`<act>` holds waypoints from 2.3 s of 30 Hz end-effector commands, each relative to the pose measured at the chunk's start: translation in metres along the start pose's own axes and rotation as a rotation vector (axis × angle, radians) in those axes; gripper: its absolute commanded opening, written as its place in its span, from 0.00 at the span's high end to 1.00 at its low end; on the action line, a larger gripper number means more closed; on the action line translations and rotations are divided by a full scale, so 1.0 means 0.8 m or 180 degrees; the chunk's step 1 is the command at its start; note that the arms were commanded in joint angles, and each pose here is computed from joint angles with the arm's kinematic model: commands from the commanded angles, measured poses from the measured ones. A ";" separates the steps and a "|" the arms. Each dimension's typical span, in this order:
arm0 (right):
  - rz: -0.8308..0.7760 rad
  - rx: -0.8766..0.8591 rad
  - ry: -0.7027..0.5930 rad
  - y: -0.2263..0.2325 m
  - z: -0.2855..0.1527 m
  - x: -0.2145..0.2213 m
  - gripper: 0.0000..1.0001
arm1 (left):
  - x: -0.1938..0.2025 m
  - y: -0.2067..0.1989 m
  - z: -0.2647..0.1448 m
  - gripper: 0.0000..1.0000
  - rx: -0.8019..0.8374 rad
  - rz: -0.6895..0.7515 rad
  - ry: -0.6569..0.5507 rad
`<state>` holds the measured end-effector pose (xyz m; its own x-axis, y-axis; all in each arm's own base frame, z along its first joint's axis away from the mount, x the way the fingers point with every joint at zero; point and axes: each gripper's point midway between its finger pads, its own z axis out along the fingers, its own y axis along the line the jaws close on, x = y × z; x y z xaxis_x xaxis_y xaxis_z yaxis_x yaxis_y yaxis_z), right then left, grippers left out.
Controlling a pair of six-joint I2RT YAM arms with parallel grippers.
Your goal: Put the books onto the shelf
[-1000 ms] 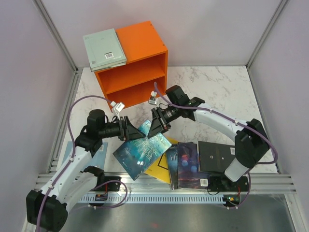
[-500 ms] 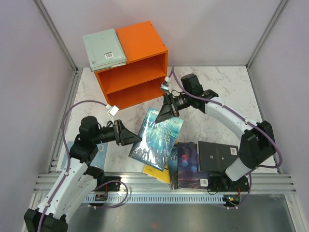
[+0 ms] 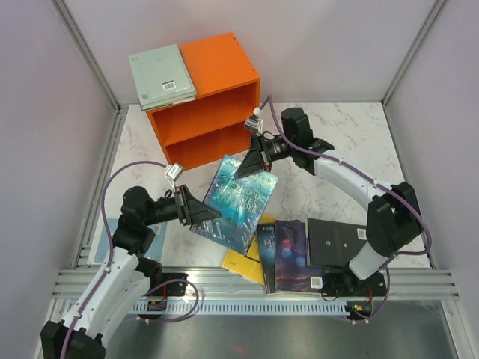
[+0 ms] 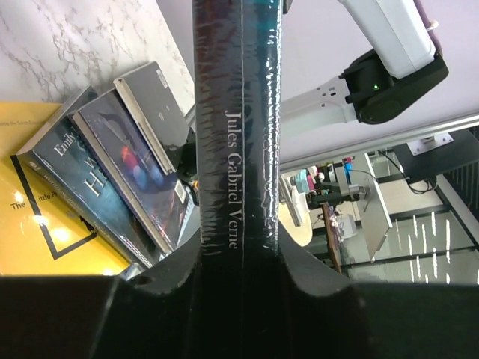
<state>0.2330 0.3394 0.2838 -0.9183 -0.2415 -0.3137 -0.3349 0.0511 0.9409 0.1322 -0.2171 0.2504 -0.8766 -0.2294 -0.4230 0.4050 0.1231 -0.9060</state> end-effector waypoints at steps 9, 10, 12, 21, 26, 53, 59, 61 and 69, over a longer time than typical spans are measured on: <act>0.0720 0.0737 -0.1030 -0.069 -0.053 -0.080 0.32 | -0.033 -0.070 -0.005 0.98 -0.0022 0.0478 -0.0136; 0.0790 0.0874 -0.1210 -0.082 -0.068 -0.087 0.31 | -0.046 -0.083 -0.004 0.98 -0.0034 0.0586 -0.0204; 0.1025 0.1250 -0.1760 -0.115 -0.123 -0.097 0.29 | -0.056 -0.093 -0.002 0.98 -0.0062 0.0606 -0.0222; 0.1668 0.1906 -0.2772 -0.158 -0.254 -0.060 0.33 | -0.176 -0.208 0.006 0.98 -0.0091 0.1215 -0.0819; 0.1729 0.1872 -0.2712 -0.159 -0.247 -0.046 0.36 | -0.277 -0.262 -0.013 0.98 -0.0186 0.1434 -0.1406; 0.1755 0.1988 -0.2554 -0.166 -0.236 -0.027 0.50 | -0.524 -0.162 -0.112 0.98 -0.0958 0.0665 -0.2752; 0.1797 0.2020 -0.2550 -0.173 -0.236 -0.025 0.51 | -0.510 -0.116 -0.105 0.98 -0.1082 0.0414 -0.2555; 0.1800 0.2022 -0.2550 -0.173 -0.236 -0.023 0.52 | -0.507 -0.101 -0.104 0.98 -0.1130 0.0341 -0.2504; 0.1805 0.2048 -0.2557 -0.176 -0.236 -0.019 0.53 | -0.508 -0.084 -0.111 0.96 -0.1254 0.0316 -0.2512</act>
<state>0.3350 0.1539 0.1821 -0.7650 0.6409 -0.0627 0.3355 0.4797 0.8107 0.4475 -0.0475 0.4455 -0.4143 -0.8142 -0.4068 0.0732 0.4157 -0.9065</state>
